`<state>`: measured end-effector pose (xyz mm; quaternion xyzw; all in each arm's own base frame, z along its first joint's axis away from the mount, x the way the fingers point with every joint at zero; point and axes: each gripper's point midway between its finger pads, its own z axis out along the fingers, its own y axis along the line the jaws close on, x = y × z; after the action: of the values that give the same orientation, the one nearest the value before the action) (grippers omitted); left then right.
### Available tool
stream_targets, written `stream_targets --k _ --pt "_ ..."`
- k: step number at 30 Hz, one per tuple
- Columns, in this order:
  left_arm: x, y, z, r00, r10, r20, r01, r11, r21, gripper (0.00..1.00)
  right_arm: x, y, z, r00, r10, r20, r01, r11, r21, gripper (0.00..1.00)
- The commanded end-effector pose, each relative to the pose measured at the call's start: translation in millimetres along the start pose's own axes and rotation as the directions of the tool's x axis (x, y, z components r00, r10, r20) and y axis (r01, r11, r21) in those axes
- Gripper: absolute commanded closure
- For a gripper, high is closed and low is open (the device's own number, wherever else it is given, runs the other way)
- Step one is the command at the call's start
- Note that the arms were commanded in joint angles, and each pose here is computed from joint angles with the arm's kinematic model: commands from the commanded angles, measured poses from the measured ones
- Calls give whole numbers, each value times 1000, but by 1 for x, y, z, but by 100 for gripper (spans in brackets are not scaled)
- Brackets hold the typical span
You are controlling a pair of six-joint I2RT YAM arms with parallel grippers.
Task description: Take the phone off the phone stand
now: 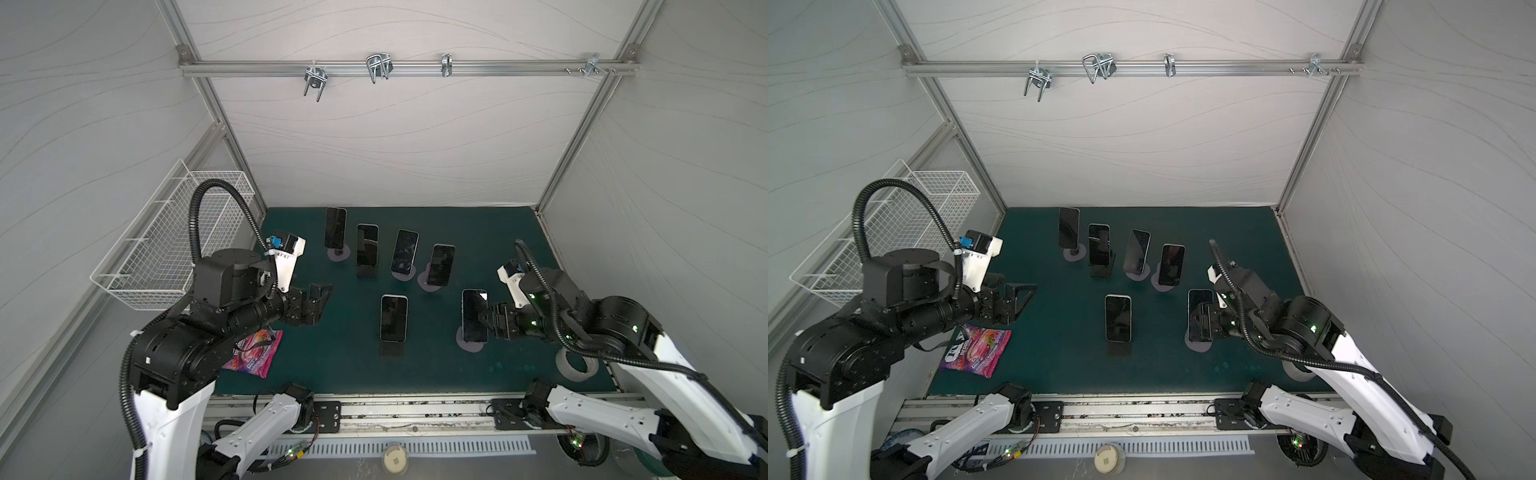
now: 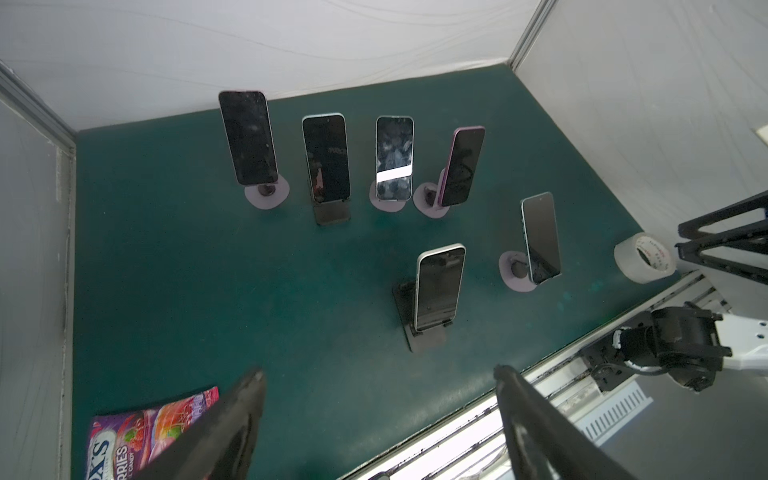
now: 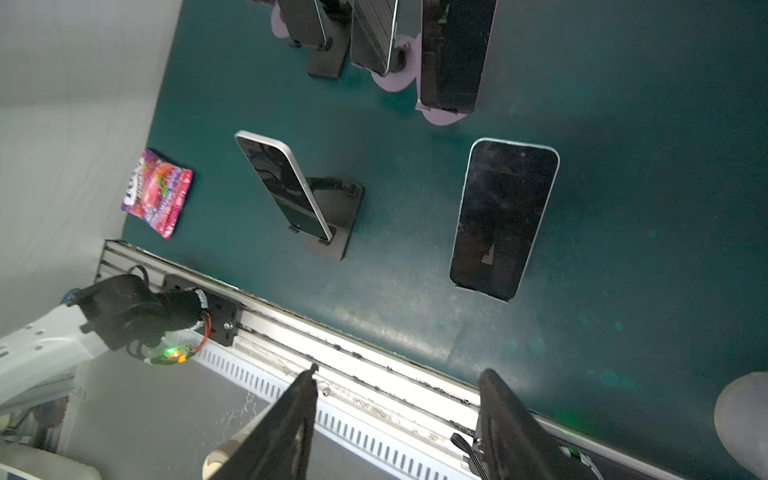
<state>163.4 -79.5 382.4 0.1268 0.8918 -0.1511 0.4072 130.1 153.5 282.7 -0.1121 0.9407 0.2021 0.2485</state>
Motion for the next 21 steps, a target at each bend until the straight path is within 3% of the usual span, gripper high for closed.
stream_targets --k 1,6,12,21 --pt "0 2 10 996 -90 8 90 996 -4 14 6 -8 2 999 42 -16 -41 998 51 36" --pt "20 23 27 982 -188 -33 183 977 -113 15 5 -3 10 999 35 -21 -35 999 32 35" --pt "52 51 31 966 -191 -171 137 948 -288 13 7 -5 19 998 6 -58 -2 997 73 33" --pt "90 66 39 925 -257 -280 135 912 -388 8 12 -17 34 996 -21 -91 35 988 154 27"
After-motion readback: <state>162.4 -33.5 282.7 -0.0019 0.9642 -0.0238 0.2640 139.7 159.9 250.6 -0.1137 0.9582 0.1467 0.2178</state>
